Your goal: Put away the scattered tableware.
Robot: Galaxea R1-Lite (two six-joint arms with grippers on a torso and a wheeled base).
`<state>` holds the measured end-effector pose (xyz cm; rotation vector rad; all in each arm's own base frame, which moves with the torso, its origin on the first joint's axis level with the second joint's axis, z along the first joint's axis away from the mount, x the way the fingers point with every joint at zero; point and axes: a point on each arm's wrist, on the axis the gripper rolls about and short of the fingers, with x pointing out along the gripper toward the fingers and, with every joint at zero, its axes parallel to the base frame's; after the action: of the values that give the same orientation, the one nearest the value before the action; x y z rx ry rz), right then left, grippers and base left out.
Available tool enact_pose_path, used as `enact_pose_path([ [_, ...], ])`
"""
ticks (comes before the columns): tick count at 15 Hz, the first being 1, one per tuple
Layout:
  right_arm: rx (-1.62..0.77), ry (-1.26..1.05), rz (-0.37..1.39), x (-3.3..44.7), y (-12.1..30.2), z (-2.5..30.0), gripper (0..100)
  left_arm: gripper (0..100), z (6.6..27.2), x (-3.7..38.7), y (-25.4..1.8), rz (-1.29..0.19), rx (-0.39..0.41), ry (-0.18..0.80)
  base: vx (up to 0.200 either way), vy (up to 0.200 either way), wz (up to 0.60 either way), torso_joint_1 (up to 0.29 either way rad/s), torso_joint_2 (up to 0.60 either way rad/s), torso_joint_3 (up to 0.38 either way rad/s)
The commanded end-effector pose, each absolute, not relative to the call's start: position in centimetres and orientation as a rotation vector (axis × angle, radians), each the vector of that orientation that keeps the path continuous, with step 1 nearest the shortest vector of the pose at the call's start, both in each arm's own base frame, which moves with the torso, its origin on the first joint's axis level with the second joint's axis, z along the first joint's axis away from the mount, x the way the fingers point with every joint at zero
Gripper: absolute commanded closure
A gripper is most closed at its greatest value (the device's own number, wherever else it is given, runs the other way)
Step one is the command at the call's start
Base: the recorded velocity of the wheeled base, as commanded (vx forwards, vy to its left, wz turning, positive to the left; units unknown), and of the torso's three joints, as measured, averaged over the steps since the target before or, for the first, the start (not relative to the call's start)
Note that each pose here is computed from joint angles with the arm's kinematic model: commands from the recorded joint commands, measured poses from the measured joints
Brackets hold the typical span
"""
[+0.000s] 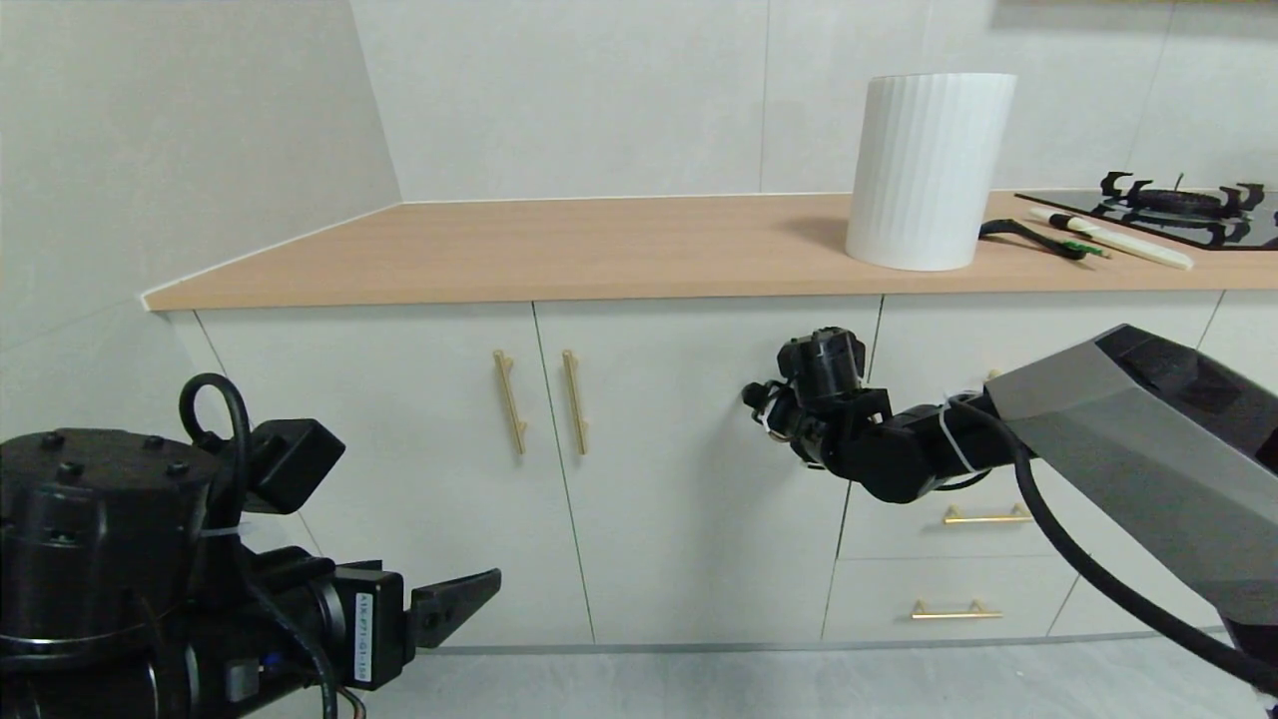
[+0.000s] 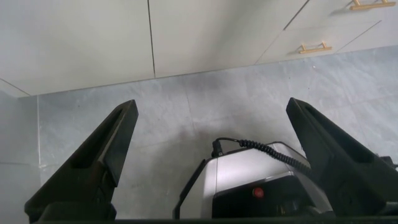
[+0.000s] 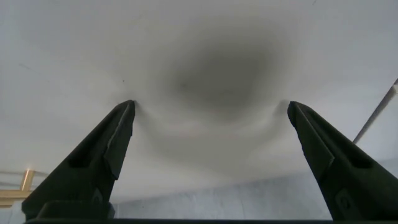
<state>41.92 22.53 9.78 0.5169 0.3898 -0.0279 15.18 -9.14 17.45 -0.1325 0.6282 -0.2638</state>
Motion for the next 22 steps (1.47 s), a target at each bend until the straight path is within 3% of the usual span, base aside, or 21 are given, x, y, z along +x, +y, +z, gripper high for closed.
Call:
enact_pose_path([
  [1, 0.522, 0.386, -0.007, 40.7, 22.4, 11.3, 0, 0, 17.4, 15.2, -9.2, -0.263, -0.133, 0.629, 0.000, 0.000, 0.00, 0.000, 0.00, 0.000],
  [4, 0.535, 0.509, 0.307, 33.0, 21.5, 16.2, 0, 0, 17.5, 15.2, -9.1, -0.263, -0.134, 0.628, 0.000, 0.000, 0.00, 0.000, 0.00, 0.000],
  [7, 0.461, 0.487, 0.393, 30.6, 20.0, 18.2, 0, 0, 17.5, 15.2, -9.1, -0.263, -0.134, 0.628, 0.000, 0.000, 0.00, 0.000, 0.00, 0.000],
  [11, 0.327, 0.420, 0.310, 26.9, 16.8, 19.4, 0, 0, 18.0, 14.8, -8.9, -0.268, -0.140, 0.600, 0.000, 0.000, 0.00, 0.000, 0.00, 0.000],
  [15, 0.275, 0.263, 0.227, 20.5, 11.0, 22.9, 0, 0, 19.3, 13.0, -7.7, -0.285, -0.168, 0.513, 0.000, 0.000, 0.00, 0.000, 0.00, 0.000],
  [17, 0.240, 0.106, 0.203, 14.4, 6.5, 24.6, 0, 0, 20.0, 10.4, -5.7, -0.278, -0.207, 0.416, 0.000, 0.000, 0.00, 0.000, 0.00, 0.000],
  [20, 0.200, -0.056, 0.176, 8.0, 2.9, 25.1, 0, 0, 20.1, 7.2, -2.8, -0.188, -0.198, 0.292, 0.000, 0.000, 0.00, 0.000, 0.00, 0.000],
  [22, 0.140, -0.099, 0.099, 2.6, 0.3, 24.5, 0, 0, 18.7, 3.9, -0.9, -0.120, -0.163, 0.258, 0.000, 0.000, 0.00, 0.000, 0.00, 0.000],
])
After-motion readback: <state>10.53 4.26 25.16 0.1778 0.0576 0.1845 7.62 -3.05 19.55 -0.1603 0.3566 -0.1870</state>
